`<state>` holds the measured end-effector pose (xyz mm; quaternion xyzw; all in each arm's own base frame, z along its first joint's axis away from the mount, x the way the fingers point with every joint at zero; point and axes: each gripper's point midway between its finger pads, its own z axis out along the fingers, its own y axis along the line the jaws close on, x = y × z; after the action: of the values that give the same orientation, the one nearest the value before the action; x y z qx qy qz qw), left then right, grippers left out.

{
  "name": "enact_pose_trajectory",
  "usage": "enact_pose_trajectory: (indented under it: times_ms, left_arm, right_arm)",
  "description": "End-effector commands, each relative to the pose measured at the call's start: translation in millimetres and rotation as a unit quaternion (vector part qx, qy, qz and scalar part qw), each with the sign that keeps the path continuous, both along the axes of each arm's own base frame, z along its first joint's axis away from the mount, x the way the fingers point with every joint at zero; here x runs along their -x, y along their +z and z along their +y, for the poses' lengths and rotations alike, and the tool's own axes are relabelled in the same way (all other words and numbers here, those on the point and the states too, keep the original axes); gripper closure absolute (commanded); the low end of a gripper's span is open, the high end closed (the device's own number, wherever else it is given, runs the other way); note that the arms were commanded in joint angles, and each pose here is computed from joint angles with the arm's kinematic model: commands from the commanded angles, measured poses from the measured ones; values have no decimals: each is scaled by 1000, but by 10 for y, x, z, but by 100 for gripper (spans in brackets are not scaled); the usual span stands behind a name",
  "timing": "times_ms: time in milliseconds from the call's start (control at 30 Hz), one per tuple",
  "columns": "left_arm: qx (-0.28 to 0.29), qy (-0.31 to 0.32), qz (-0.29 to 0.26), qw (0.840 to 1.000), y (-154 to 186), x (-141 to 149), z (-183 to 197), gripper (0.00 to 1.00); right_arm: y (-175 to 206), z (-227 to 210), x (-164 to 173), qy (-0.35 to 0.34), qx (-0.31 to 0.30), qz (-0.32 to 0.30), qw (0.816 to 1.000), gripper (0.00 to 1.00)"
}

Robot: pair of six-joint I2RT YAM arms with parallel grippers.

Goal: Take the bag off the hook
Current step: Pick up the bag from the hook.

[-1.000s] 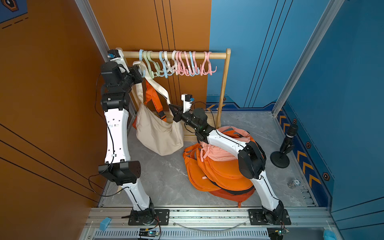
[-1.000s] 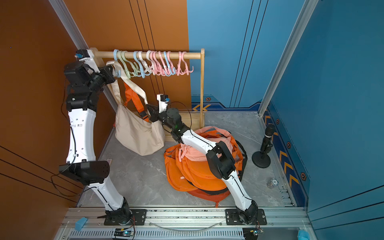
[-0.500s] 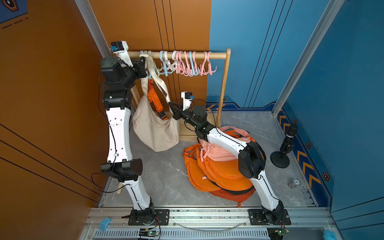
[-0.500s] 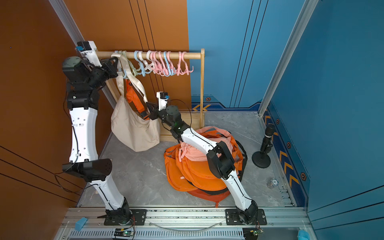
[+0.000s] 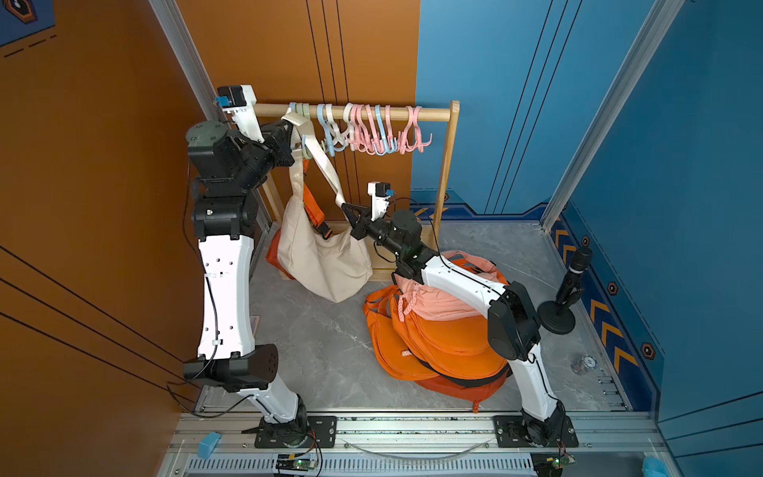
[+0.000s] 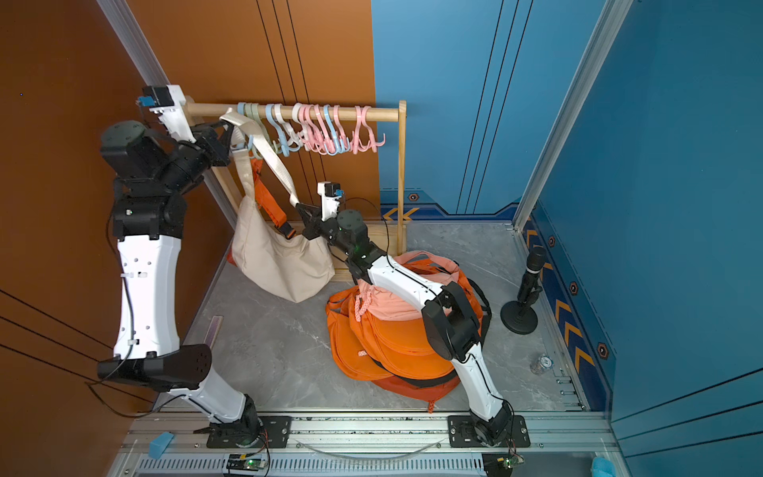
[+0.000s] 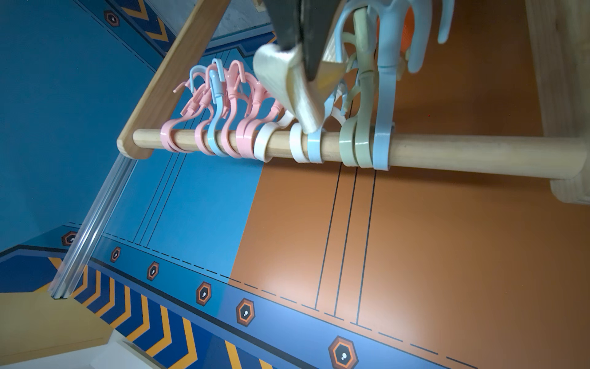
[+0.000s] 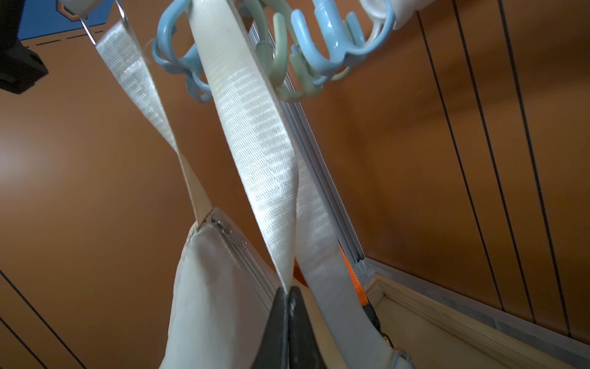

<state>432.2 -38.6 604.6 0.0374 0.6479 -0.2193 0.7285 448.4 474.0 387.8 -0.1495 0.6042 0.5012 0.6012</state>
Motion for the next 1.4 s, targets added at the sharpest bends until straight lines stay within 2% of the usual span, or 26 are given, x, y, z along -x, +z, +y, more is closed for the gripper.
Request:
enact_pose_trajectory:
  times_ms: [0, 67, 133, 433, 633, 767, 967, 1200, 1233, 1367]
  left_arm:
    - [-16, 2, -68, 998, 303, 261, -38, 100]
    - [-17, 5, -63, 998, 266, 249, -39, 100]
    - [-16, 7, -58, 998, 236, 187, -24, 100]
    - [-8, 7, -22, 1000, 59, -308, 12, 100]
    - [-4, -2, -25, 1000, 59, -541, -20, 100]
    - [-4, -4, -32, 999, 84, -597, -37, 100]
    - [-4, -18, -46, 999, 223, -419, -82, 100]
    - [-21, -27, -71, 997, 434, 72, -224, 100]
    - [-26, -27, -75, 996, 452, 149, -247, 100]
    - [-22, -21, -89, 996, 496, 357, -243, 100]
  right_arm:
    - [167, -138, 72, -16, -6, -20, 1000, 100]
    - [93, -143, 58, -21, 0, -18, 1000, 100]
    - [279, -220, 110, -25, -9, -28, 999, 100]
    - [217, -84, -101, -27, 0, -20, 999, 100]
    - [225, -70, -278, -33, 1, -19, 999, 100]
    - [260, -128, -385, -39, -2, -19, 999, 100]
    - [399, -228, -338, -40, -5, -27, 999, 100]
    - [591, -310, -43, -37, 9, -57, 998, 100]
    - [774, -390, 62, -39, 2, -69, 997, 100]
    - [875, -491, 194, -43, 6, -79, 996, 100]
